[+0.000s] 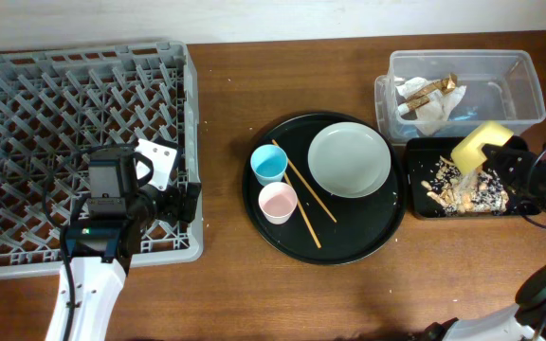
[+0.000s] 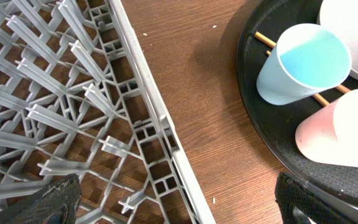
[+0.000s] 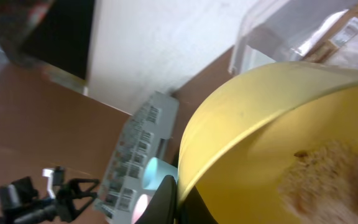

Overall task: Sort waste into correct bins and load items into the dishwasher rack
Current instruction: 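Tip the yellow bowl over the black tray to dump food scraps, then set the yellow bowl back on the round tray with the right gripper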

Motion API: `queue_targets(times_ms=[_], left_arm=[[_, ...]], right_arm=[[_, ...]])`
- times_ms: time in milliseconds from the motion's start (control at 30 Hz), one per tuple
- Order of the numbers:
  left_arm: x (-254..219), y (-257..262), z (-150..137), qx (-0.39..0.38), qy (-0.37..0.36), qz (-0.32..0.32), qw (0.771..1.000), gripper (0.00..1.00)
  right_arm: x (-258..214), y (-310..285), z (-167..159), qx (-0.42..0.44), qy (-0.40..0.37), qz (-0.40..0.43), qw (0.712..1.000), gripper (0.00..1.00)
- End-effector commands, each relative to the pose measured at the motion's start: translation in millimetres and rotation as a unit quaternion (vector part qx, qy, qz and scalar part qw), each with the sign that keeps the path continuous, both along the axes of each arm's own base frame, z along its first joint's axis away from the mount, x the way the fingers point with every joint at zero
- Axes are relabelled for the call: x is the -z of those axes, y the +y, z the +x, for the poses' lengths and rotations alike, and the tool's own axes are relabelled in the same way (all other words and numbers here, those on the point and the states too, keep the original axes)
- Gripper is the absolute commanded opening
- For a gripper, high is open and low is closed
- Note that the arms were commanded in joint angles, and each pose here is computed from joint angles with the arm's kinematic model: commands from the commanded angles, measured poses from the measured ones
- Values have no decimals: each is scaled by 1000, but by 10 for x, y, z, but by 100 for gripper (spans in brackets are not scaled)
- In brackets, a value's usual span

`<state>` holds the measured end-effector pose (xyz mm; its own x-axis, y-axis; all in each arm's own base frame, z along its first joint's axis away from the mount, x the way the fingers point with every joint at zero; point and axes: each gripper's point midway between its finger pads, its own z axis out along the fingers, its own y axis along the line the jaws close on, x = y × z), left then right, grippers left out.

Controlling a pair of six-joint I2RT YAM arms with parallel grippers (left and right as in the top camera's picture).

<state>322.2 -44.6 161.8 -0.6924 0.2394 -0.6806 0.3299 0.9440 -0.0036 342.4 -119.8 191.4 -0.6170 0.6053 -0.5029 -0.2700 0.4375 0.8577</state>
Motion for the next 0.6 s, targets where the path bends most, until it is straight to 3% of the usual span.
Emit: queue_targets(times_ms=[0,100,367,567], left_arm=[[-80,9,42,3,-12,4,1000,99],[-80,8,41,3,-11,3,1000,99],[-80,9,42,3,-12,4,1000,99],[-80,9,42,3,-12,4,1000,99]], right_arm=[[-147,-11,-30,3,-13,51,999,4],[-147,-11,-30,3,-13,52,999,4],[-114,-42,-4,17,93,153,984,4],[-154,77,30,-7,49,117,992,4]])
